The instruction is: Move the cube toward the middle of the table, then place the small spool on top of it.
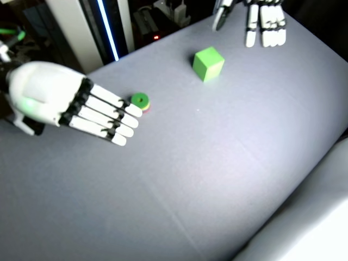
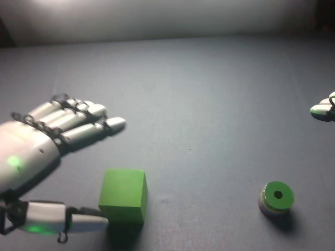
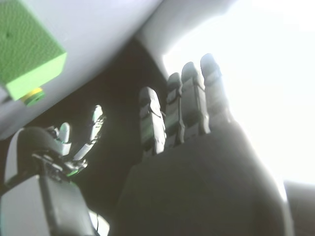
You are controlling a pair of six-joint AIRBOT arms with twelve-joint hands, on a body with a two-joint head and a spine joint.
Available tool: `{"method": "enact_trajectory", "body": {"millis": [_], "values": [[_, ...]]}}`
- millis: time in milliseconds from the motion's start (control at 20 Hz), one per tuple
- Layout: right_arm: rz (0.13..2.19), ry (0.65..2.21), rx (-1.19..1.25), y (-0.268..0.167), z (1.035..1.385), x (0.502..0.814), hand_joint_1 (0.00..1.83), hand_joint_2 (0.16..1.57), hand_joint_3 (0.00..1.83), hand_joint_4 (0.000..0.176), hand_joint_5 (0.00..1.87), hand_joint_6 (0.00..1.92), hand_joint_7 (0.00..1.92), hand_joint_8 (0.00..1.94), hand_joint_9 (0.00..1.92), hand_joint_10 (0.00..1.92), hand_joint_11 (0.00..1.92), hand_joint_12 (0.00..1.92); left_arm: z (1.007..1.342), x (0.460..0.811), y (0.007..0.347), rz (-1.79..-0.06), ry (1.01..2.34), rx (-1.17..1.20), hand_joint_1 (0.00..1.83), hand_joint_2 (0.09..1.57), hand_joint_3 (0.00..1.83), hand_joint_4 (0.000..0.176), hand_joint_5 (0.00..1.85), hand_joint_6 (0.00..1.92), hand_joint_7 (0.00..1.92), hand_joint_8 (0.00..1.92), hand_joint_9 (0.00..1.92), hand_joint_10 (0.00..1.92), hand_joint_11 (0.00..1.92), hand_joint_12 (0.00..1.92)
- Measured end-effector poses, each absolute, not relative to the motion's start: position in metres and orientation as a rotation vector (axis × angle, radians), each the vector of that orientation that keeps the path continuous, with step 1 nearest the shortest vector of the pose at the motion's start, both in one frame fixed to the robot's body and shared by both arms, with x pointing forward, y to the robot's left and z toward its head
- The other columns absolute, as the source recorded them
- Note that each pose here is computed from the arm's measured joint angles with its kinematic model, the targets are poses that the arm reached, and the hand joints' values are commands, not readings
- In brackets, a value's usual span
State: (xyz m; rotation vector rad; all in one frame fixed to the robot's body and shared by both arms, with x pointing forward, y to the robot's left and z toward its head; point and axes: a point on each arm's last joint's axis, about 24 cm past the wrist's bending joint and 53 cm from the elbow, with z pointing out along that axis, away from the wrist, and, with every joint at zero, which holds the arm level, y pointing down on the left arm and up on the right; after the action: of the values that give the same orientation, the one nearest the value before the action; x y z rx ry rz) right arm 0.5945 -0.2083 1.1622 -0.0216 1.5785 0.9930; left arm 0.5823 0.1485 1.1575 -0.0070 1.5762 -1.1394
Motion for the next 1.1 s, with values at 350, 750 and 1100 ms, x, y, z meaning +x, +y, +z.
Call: {"method": "enact_trajectory", "body": {"millis": [350,750,1100], "values": [[0.992,1.579,-0.019,-0.209,1.162,0.595,0.82,1.32,0.00,0.000,0.41,0.00,0.42,0.00,0.41,0.00,0.25,0.48,1.125,0.592,0.121,-1.108,1.692,0.066,0.67,0.82,0.00,0.176,0.24,0.00,0.08,0.00,0.11,0.00,0.00,0.52],[0.986,1.585,-0.021,-0.209,1.160,0.596,0.79,1.33,0.00,0.000,0.41,0.00,0.43,0.00,0.43,0.00,0.26,0.48,1.109,0.609,0.110,-1.018,1.732,0.102,1.08,1.05,0.00,0.000,0.64,0.01,0.56,0.03,0.66,0.06,0.45,0.87],[0.985,1.592,-0.020,-0.209,1.158,0.596,0.76,1.35,0.00,0.000,0.41,0.00,0.43,0.00,0.44,0.00,0.27,0.52,1.137,0.628,0.113,-1.037,1.638,0.044,1.25,1.14,0.00,0.000,0.89,0.92,0.99,1.18,0.98,0.96,0.85,1.42]]}}
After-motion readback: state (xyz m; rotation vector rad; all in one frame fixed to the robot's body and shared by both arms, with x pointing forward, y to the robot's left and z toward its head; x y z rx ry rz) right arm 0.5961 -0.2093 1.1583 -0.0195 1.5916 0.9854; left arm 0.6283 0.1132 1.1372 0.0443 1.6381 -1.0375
